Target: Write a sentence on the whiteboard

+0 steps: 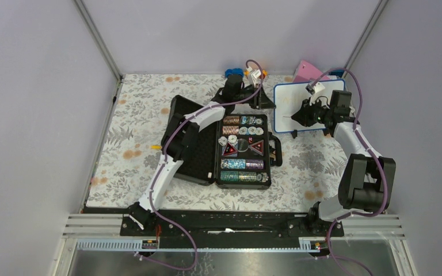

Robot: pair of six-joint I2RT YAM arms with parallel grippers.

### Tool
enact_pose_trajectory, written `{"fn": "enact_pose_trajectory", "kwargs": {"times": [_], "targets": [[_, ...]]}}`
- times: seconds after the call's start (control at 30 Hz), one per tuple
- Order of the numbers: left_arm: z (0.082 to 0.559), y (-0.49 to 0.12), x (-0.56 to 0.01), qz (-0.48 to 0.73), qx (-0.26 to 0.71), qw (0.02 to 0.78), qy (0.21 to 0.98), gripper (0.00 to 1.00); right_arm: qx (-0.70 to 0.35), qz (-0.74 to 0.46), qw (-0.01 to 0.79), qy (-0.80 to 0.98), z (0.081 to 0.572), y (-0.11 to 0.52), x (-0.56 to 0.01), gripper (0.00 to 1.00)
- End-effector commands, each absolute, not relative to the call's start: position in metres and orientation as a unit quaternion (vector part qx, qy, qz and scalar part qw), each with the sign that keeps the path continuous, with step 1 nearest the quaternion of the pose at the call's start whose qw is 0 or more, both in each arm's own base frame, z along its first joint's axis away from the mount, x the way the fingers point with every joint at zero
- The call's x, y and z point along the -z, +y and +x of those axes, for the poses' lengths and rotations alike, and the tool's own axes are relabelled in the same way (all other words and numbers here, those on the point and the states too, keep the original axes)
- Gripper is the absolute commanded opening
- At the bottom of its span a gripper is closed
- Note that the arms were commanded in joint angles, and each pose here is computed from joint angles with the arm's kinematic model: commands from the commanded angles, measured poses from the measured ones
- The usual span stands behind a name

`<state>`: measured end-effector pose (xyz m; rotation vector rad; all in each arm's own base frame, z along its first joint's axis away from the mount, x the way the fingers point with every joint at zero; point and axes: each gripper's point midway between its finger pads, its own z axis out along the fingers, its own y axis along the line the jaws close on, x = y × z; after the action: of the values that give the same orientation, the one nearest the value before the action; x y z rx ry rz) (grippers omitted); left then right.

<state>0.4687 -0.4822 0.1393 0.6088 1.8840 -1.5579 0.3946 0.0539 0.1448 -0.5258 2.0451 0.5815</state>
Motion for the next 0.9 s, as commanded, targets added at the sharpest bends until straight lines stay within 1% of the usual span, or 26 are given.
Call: {"fn": "enact_pose_trajectory", "kwargs": {"times": [0.0,0.07,0.2,0.37,0.5,0.63,0.87], "targets": [[0.474,-0.493,-0.153,0.247,0.592,0.336,0.69,0.37,-0.222,-0.231,0.474,0.82,0.403,0.053,-0.153,0.0],[0.471,-0.496,-0.153,0.251,0.597,0.333,0.686,0.36,-0.222,-0.231,0.475,0.819,0.405,0.053,-0.153,0.0],[0.467,-0.503,-0.152,0.254,0.601,0.329,0.682,0.24,-0.221,-0.228,0.478,0.819,0.41,0.052,-0.152,0.0],[0.471,-0.503,-0.15,0.251,0.596,0.335,0.685,0.2,-0.22,-0.232,0.479,0.817,0.411,0.052,-0.153,0.0],[0.473,-0.502,-0.147,0.249,0.592,0.336,0.688,0.12,-0.214,-0.232,0.481,0.818,0.414,0.05,-0.152,0.0],[0.473,-0.501,-0.145,0.251,0.592,0.332,0.69,0.0,-0.218,-0.234,0.483,0.815,0.415,0.051,-0.153,0.0],[0.474,-0.499,-0.145,0.254,0.587,0.336,0.691,0.0,-0.21,-0.236,0.49,0.813,0.421,0.049,-0.157,0.0]]}}
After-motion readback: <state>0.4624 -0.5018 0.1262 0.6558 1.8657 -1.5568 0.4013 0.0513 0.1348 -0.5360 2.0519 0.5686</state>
